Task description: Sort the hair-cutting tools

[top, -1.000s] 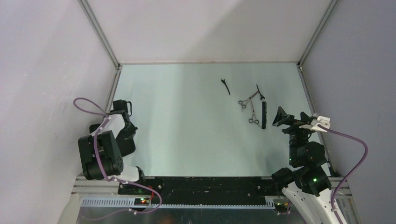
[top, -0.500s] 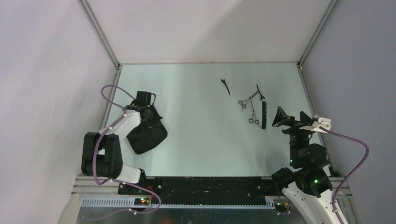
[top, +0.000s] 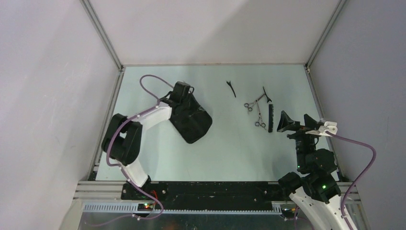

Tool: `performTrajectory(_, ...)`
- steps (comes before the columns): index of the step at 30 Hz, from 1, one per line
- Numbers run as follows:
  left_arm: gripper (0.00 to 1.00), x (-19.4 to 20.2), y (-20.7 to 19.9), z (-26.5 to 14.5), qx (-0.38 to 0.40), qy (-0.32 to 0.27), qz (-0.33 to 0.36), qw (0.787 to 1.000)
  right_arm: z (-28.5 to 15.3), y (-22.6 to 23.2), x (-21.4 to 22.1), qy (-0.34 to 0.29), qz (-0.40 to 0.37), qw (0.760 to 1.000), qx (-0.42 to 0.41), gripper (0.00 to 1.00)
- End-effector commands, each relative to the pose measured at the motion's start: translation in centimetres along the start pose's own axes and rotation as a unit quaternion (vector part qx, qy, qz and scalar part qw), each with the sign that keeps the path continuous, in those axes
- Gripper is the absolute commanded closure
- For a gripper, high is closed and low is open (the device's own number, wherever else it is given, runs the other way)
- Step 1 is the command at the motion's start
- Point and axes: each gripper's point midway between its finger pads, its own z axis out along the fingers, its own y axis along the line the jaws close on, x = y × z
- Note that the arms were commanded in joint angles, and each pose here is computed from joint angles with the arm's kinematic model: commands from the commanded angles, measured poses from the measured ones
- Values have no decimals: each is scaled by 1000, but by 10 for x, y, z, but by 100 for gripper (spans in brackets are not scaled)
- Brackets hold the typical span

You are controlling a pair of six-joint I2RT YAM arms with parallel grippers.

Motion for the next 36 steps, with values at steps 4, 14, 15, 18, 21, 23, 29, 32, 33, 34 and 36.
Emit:
performTrajectory(4, 67, -32, -59, -6, 73, -39, 5, 997, 0, 16, -7, -10, 2, 999, -42, 1)
performTrajectory(14, 17, -62, -18, -67, 12, -107, 61, 992, 21, 51, 23, 102, -31, 990, -93, 1)
performTrajectory(15, 14, -63, -6, -72, -1, -109, 57, 992, 24, 54, 29, 125, -38, 987, -92, 1)
performTrajectory(18, 9, -65, 29, -77, -38, -115, 55, 991, 32, 61, 47, 175, -45, 979, -91, 1)
performTrajectory(21, 9, -75, 59, -82, -63, -122, 33, 990, 41, 67, 69, 234, -48, 968, -81, 1)
performTrajectory(23, 10, -79, 77, -82, -77, -125, 22, 989, 44, 73, 84, 274, -47, 957, -84, 1)
performTrajectory(29, 17, -81, 100, -66, -108, -100, 23, 989, 55, 70, 127, 379, -1, 924, -54, 1)
performTrajectory(32, 21, -79, 110, -50, -126, -81, 22, 989, 60, 62, 147, 419, 41, 907, -29, 1)
performTrajectory(33, 22, -79, 112, -47, -129, -76, 23, 988, 59, 65, 151, 429, 52, 901, -35, 1)
performTrajectory(34, 23, -78, 116, -41, -136, -68, 22, 988, 60, 62, 158, 438, 59, 896, -26, 1)
performTrajectory(36, 23, -78, 121, -33, -145, -59, 25, 987, 61, 60, 167, 454, 63, 889, -21, 1)
